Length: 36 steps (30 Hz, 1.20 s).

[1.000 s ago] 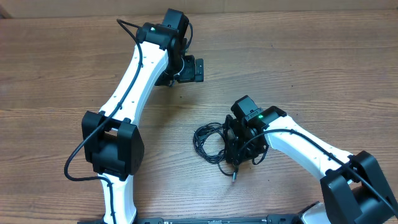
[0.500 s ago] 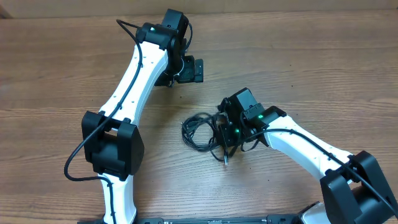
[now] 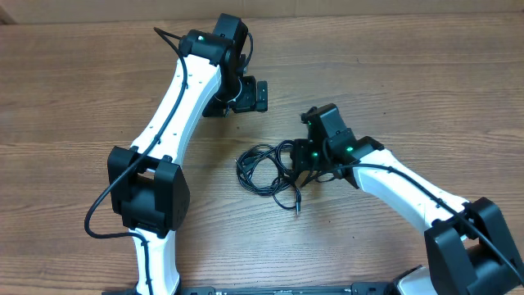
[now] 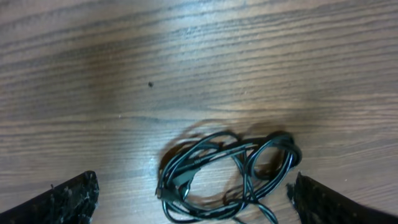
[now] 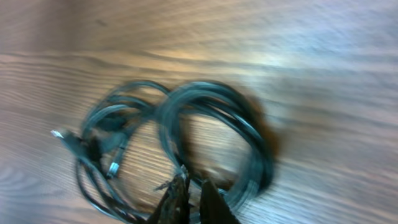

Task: Untangle cables
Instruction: 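Move the right gripper left over the cable pile and descend, then close the right gripper on a cable strand at the pile's right edge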

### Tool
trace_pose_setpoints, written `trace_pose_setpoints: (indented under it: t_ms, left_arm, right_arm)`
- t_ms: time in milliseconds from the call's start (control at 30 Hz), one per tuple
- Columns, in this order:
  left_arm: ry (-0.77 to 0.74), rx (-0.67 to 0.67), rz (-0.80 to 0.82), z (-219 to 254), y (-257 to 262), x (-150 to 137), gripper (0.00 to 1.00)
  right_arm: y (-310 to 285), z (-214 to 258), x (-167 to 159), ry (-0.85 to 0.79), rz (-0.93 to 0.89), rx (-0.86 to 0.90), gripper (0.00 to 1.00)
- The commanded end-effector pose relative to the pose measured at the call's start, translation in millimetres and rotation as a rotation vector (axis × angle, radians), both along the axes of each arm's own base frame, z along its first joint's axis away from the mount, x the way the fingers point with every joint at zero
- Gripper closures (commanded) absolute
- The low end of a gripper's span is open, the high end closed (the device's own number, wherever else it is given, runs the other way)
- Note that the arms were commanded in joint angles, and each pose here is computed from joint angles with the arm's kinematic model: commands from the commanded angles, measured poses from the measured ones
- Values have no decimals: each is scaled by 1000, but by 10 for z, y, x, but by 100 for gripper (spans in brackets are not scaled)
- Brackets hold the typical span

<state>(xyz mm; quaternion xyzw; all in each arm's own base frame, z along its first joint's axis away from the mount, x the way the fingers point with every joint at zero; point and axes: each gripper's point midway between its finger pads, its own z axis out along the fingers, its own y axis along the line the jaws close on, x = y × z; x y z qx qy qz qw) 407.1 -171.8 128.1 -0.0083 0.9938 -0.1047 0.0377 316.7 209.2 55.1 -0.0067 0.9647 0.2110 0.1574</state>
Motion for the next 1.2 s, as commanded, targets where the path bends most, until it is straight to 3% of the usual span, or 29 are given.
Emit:
trace_pose_setpoints:
  t_ms: [0, 100, 300, 467, 633, 867, 1033, 1167]
  left_arm:
    - [-1, -8, -36, 56, -22, -16, 0]
    - [0, -4, -54, 54, -16, -28, 0]
    - [-23, -13, -52, 63, -37, 28, 0]
    - [-31, -16, -49, 67, -44, 47, 0]
    - [-31, -16, -50, 67, -45, 48, 0]
    - [-31, -16, -50, 67, -44, 47, 0]
    - [-31, -16, -50, 67, -44, 48, 0]
    - [-31, -16, -50, 67, -44, 48, 0]
  right_arm:
    - [-118, -2, -27, 69, -19, 20, 81]
    - [-146, -16, -257, 175, 54, 64, 59]
    - [19, 106, -737, 274, 332, 205, 47]
    - [52, 54, -811, 248, 404, 160, 40]
    - [62, -23, -808, 170, 504, 79, 38]
    - [27, -103, -887, 191, 508, 73, 40]
    - [-37, -210, -1019, 234, 505, 65, 66]
    - [-80, -288, -1116, 262, 504, 62, 67]
